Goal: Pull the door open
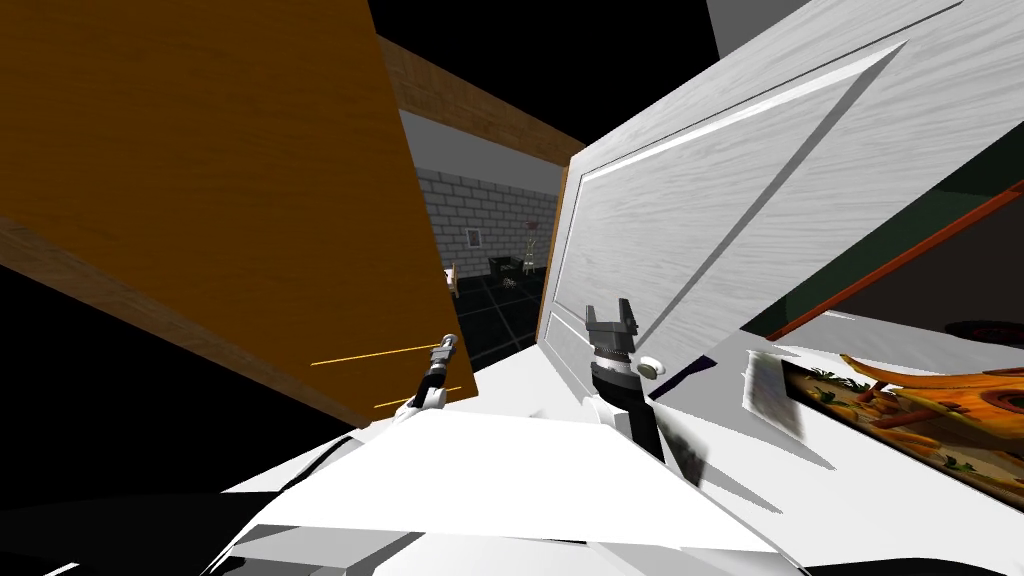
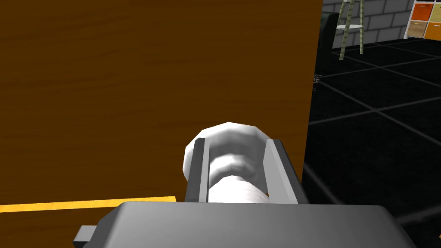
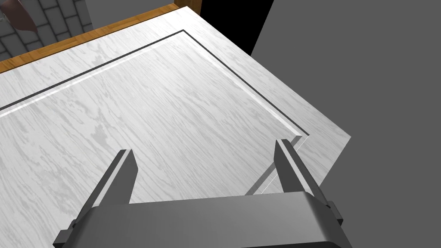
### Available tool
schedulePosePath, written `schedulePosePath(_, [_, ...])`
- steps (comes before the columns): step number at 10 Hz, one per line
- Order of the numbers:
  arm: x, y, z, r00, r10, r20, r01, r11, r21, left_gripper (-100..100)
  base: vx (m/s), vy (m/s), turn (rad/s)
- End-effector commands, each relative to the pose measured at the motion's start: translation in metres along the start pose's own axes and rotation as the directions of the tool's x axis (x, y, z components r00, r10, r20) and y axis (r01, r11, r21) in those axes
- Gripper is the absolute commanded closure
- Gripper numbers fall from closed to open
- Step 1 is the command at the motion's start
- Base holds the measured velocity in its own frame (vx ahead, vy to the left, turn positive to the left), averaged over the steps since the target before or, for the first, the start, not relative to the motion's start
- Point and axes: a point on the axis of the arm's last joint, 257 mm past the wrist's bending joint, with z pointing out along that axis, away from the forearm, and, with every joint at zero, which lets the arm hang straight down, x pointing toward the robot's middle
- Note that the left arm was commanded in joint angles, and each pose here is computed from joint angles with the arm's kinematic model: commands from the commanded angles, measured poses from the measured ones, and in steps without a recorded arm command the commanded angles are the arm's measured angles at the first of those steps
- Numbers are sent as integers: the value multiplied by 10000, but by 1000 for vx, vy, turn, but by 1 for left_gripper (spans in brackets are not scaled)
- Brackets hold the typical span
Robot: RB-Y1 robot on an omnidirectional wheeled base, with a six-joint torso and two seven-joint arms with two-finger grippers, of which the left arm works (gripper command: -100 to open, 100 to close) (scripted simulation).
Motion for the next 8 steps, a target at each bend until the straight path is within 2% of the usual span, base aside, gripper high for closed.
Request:
schedulePosePath(1, [-150, 34, -80, 9985, -379, 393, 379, 9993, -1, 100, -18, 23, -18])
schedulePosePath(3, [-151, 38, -73, 9955, -855, 406, 854, 9963, 37, 100, -17, 26, -30])
schedulePosePath(4, [-1, 10, 10, 9975, -713, -4, 713, 9975, 23, 100, -14, 7, -4])
schedulePosePath(8, [-34, -77, -74, 9966, -827, 34, 828, 9961, -312, 100, -144, -38, -108])
